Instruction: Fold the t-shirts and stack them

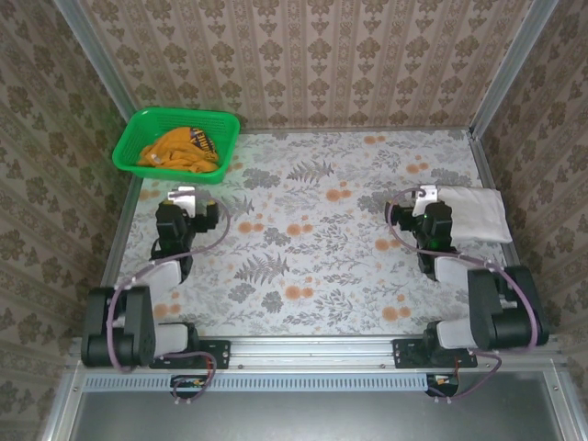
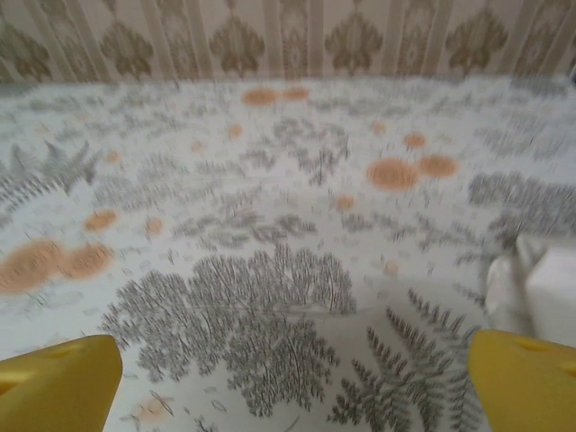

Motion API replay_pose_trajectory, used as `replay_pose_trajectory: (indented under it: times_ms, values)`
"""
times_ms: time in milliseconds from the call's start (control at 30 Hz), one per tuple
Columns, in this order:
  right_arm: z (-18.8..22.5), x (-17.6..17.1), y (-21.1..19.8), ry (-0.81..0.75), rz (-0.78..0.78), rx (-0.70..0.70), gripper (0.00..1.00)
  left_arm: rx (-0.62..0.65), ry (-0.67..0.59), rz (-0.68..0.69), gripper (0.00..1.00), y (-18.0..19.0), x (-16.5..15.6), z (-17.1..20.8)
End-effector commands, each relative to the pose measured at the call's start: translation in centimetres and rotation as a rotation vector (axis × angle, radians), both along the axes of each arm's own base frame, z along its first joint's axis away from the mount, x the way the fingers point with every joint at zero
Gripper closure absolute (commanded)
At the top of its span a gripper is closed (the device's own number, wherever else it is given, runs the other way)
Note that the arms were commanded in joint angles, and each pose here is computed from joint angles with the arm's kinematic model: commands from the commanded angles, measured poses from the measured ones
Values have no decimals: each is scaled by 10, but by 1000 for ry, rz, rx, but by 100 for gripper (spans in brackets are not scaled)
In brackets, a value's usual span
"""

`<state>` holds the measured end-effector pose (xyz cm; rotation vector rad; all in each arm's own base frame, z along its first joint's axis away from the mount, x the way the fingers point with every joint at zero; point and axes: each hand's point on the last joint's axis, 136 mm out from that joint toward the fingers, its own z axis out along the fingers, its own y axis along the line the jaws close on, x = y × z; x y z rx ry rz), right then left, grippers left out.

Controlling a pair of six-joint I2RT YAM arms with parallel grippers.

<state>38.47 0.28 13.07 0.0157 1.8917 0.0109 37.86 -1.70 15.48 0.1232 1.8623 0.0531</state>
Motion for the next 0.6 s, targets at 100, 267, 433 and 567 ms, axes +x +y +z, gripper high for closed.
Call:
replay_pose_trajectory:
  times_ms: [100, 267, 433, 567]
  values:
    - [59, -4, 36, -51, 137, -81, 0, -20, -15, 117, 0, 15, -6, 54]
    - [89, -8, 93, -75, 312, -146, 0, -102, 47, 229, 0, 29, 25, 87]
    - [111, -17, 162, -116, 498, -140, 0, -183, 158, 382, 0, 57, 68, 86]
    - [125, -28, 204, -140, 621, -129, 0, -220, 261, 453, 0, 76, 102, 67]
